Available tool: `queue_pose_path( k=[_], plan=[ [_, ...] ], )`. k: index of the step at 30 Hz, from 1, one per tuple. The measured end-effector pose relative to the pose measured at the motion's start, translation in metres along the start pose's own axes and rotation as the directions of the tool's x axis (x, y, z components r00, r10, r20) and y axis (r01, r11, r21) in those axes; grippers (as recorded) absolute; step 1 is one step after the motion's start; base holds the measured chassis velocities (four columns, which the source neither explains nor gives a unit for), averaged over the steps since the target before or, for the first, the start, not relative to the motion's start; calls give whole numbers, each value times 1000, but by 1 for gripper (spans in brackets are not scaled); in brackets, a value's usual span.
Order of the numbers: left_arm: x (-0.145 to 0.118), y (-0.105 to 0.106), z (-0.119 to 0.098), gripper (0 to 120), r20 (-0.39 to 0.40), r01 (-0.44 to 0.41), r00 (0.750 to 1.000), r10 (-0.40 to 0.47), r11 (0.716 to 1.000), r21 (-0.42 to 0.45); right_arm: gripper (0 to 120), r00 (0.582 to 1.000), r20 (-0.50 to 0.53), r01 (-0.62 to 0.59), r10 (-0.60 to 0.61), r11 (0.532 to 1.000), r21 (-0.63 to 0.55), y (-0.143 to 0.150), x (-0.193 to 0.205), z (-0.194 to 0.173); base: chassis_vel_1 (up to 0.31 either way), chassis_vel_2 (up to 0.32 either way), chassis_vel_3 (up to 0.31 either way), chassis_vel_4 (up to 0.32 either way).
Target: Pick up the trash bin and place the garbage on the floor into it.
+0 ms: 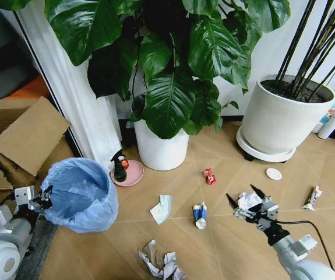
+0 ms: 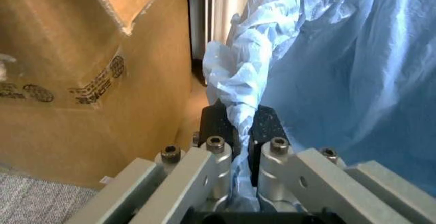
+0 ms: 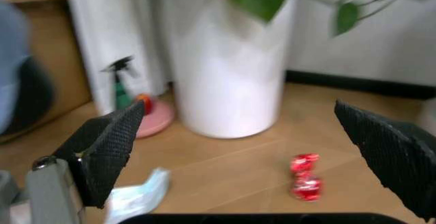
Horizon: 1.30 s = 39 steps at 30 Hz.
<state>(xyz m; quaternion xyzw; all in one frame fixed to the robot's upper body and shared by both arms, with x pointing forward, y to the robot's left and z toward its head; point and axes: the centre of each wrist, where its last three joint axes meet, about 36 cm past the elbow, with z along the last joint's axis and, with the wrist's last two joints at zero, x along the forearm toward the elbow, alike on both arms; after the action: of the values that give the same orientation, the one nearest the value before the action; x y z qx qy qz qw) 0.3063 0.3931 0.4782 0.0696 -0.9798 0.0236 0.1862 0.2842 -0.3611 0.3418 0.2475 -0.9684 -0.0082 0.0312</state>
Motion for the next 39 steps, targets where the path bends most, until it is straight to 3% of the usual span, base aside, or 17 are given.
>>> queue_pose_path(
  k=[5,6,10,12,14,24,32,39],
  plan=[
    [-11,-1,-9,0,-2,-27,1000,27,999,-32,100,968,-78,233,-239,969,-77,-31,0,23,0,0,0,0],
    [-11,-1,-9,0,-2,-27,1000,27,999,-32,100,968,-78,233,-239,969,-77,-31,0,23,0,0,0,0],
    [-7,1,-11,0,-24,-43,999,43,998,-37,100,896,-138,403,-423,903,-151,-52,-15,59,0,0,0,0],
    [-6,1,-11,0,-29,-45,999,44,998,-38,100,882,-153,425,-446,892,-152,-56,-17,66,0,0,0,0],
    [-1,-2,-12,0,-47,-51,998,49,998,-46,100,827,-199,510,-525,851,-123,-64,-30,79,0,0,0,0],
    [6,-9,-16,0,-51,-56,997,53,996,-67,100,755,-245,617,-608,785,-47,-64,-95,100,0,0,0,0],
    [7,-9,-19,0,-44,-55,998,52,995,-81,100,625,-304,722,-719,680,-128,-59,-129,138,0,0,0,0],
    [9,-7,-19,0,-49,-52,998,47,995,-87,100,552,-312,768,-773,617,-171,-38,-157,147,0,0,0,0]
  ],
)
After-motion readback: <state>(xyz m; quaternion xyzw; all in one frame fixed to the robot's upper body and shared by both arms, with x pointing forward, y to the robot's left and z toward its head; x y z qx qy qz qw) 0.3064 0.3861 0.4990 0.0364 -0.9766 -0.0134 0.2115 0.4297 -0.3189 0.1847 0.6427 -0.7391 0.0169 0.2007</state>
